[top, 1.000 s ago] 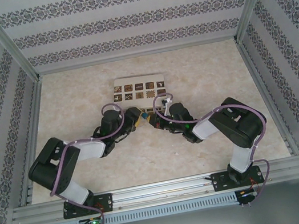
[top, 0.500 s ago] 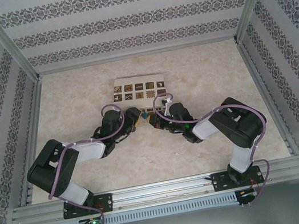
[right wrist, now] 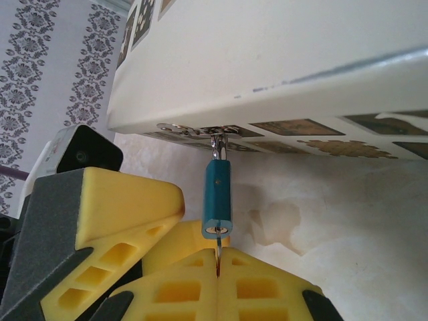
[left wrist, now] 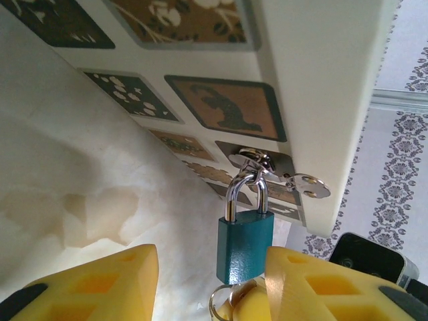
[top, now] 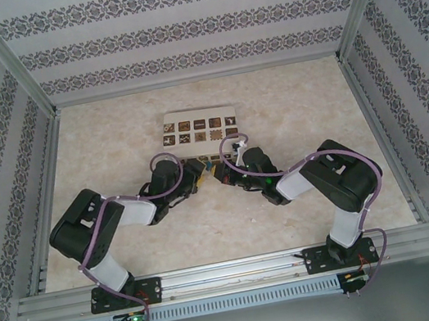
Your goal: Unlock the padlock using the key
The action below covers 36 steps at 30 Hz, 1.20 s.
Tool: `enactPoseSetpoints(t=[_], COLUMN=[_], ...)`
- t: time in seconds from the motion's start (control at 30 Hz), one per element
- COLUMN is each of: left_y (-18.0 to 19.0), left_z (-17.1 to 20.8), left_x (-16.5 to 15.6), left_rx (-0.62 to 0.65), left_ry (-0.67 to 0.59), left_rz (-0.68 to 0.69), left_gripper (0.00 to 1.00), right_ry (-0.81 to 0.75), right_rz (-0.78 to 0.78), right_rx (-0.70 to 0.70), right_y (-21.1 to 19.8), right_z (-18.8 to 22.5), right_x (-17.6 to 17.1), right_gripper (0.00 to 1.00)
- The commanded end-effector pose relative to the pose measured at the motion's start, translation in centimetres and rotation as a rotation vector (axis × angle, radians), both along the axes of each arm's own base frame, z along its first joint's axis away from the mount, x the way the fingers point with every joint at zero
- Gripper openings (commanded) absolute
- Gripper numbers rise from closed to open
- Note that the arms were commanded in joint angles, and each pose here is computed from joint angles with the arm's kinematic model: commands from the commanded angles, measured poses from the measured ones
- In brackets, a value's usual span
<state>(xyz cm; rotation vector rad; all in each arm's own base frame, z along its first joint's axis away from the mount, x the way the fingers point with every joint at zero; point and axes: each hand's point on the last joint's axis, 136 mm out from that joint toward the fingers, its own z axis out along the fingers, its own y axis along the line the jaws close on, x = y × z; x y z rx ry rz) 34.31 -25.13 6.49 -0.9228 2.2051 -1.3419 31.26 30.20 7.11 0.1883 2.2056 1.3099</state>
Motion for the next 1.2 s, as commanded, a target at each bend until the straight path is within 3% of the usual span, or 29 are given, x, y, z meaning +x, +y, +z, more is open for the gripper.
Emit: enactPoseSetpoints(t=[0.0,1.17], left_y=[-1.2,-2.0], left_z=[1.5,1.8], left_x=[0.8,2.6], left_rx=[-0.056,-0.131], left_ry=[-0.046,-0.082], left_rz=[0.001,0.038], left_gripper=[0.45,0.29], right_ry=[-0.061,-0.007], right_rz=[0.005,-0.010], right_rx=[0.054,0.121], right_y=[0.7,0.2], right_z=[2.7,3.6], right_x=[0.9,1.2], right_gripper=[0.00,0.00])
